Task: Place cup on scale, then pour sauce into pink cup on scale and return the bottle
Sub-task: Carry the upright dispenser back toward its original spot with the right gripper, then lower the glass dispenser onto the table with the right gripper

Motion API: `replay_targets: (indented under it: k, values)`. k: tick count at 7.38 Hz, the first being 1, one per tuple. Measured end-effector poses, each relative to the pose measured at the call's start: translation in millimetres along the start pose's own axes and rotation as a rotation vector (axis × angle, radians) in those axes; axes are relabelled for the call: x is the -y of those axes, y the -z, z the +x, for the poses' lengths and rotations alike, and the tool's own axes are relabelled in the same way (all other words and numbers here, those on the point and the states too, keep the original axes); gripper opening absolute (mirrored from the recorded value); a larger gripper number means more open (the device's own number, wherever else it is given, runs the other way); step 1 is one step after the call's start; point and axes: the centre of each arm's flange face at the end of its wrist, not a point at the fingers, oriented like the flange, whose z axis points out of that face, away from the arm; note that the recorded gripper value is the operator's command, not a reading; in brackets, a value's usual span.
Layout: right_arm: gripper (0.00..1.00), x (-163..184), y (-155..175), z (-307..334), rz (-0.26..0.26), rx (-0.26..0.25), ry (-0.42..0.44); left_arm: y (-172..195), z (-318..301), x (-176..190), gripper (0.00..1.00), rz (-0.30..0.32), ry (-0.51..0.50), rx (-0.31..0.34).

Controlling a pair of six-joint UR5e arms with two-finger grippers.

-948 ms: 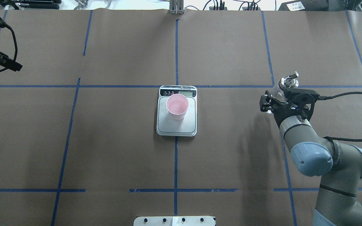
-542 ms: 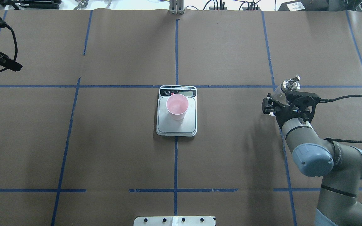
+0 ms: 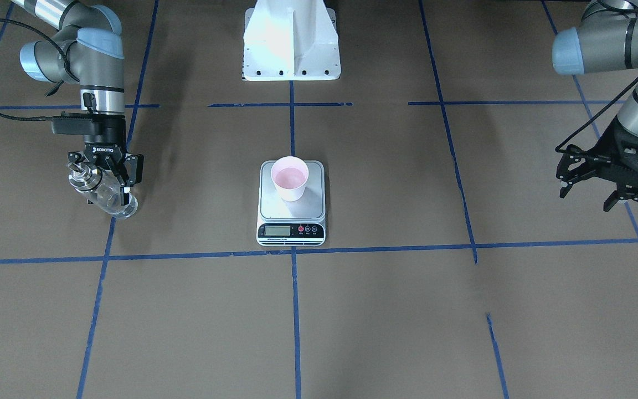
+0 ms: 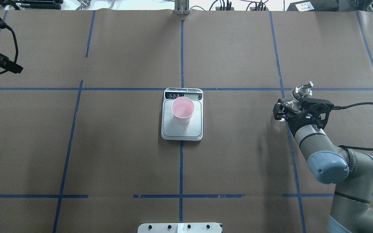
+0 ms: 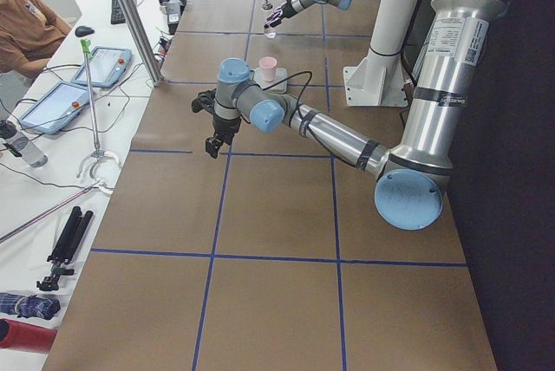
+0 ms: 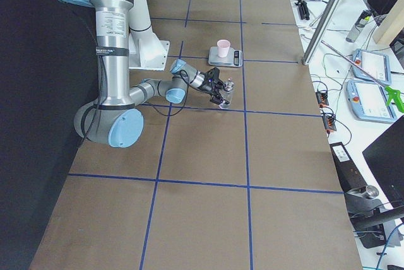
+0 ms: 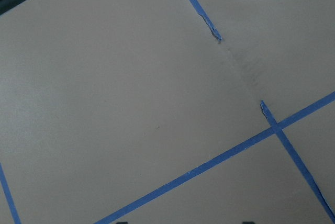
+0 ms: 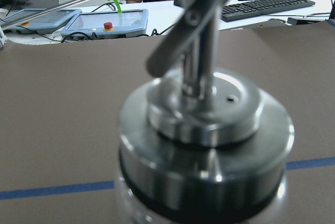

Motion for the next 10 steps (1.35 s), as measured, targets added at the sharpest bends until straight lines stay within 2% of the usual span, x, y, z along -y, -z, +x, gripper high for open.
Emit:
replay_targets:
  k: [6, 7, 9, 10]
  values:
    - [0.00, -4.7, -0.9, 0.9, -0.008, -0.003, 0.018, 0.7, -0.9, -0.6, 0.78, 0.001, 0.001, 0.001]
    - [0.16, -5.1, -1.0, 0.9, -0.009, -0.004, 0.019, 0.4, -1.1, -0.6, 0.78, 0.000, 0.002, 0.001]
    - [0.24, -5.8, -1.1, 1.5, -0.011, -0.005, 0.023, -0.3, -1.5, -0.8, 0.78, -0.001, 0.002, 0.001]
    - [0.50, -6.5, -1.0, 1.5, -0.012, -0.005, 0.025, -0.5, -1.5, -0.9, 0.78, -0.002, 0.002, 0.001]
